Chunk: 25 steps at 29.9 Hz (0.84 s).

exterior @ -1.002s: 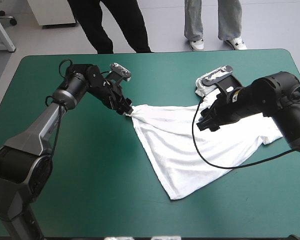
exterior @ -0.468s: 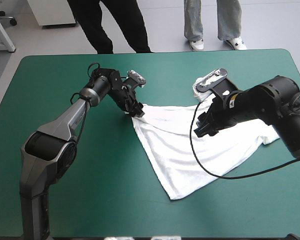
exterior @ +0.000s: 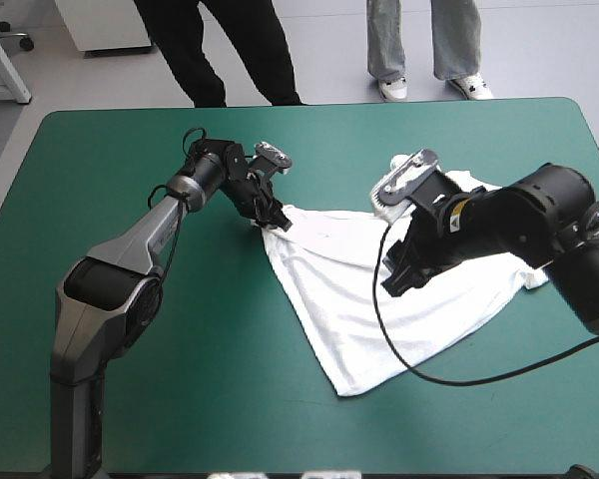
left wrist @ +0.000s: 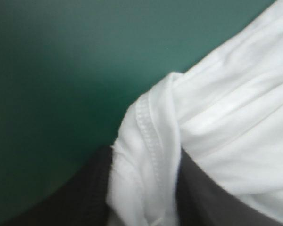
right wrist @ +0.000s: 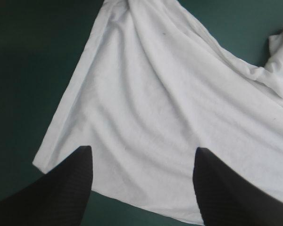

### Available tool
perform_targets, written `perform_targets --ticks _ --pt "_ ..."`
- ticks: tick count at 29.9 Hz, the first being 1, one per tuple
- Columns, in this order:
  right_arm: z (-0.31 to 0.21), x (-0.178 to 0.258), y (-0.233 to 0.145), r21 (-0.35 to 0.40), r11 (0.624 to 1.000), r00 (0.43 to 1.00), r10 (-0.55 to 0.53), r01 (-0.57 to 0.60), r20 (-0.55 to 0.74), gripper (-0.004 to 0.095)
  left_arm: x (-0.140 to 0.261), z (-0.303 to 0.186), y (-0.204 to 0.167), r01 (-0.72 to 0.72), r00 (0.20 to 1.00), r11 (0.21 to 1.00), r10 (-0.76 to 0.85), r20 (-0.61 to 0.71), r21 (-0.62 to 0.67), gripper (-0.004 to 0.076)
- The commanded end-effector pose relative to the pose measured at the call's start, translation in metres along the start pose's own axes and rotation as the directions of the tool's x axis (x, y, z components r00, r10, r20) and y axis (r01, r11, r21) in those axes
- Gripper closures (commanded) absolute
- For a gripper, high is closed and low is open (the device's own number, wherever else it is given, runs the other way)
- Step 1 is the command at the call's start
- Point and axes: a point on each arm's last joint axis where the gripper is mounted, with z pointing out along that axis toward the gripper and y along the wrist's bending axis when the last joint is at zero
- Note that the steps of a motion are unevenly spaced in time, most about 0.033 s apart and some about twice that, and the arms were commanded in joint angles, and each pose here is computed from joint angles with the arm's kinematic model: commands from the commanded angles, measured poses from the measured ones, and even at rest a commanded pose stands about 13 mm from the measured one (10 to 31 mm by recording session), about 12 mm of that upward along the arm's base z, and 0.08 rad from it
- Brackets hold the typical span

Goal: Fold the cloth

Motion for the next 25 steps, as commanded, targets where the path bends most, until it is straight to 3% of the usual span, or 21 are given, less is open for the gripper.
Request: perform_targets --ticks 1,3,12,16,21,25 --pt "-0.001 0.006 0.013 0.003 0.986 0.986 -0.167 0.167 -0.014 0.0341 -0.003 -0.020 -0.002 0.002 1.000 1.000 -0.002 0.009 -0.002 0.0653" --pt "0.014 0.015 0.022 -0.025 0.971 0.968 -0.240 0.239 -0.069 0.0341 -0.002 -0.020 -0.003 0.003 1.000 1.000 -0.003 0.002 0.006 0.0732" --pt "0.069 0.046 0.082 -0.188 0.868 0.871 -0.482 0.460 -0.094 0.0341 -0.003 -0.020 -0.007 0.032 0.999 0.998 -0.032 0.005 0.049 0.0733" --pt "0.080 0.046 0.105 -0.218 0.828 0.843 -0.536 0.517 -0.038 0.0341 -0.002 -0.020 -0.008 0.034 0.999 0.998 -0.034 -0.004 0.058 0.0733" --pt "0.104 0.046 0.123 -0.266 0.779 0.797 -0.601 0.568 -0.059 0.0341 -0.001 -0.020 -0.008 0.034 0.999 0.998 -0.033 -0.010 0.061 0.0733" --pt "0.124 0.049 0.126 -0.289 0.770 0.779 -0.617 0.569 -0.111 0.0341 -0.001 -0.020 -0.008 0.034 0.999 0.998 -0.033 -0.010 0.061 0.0733"
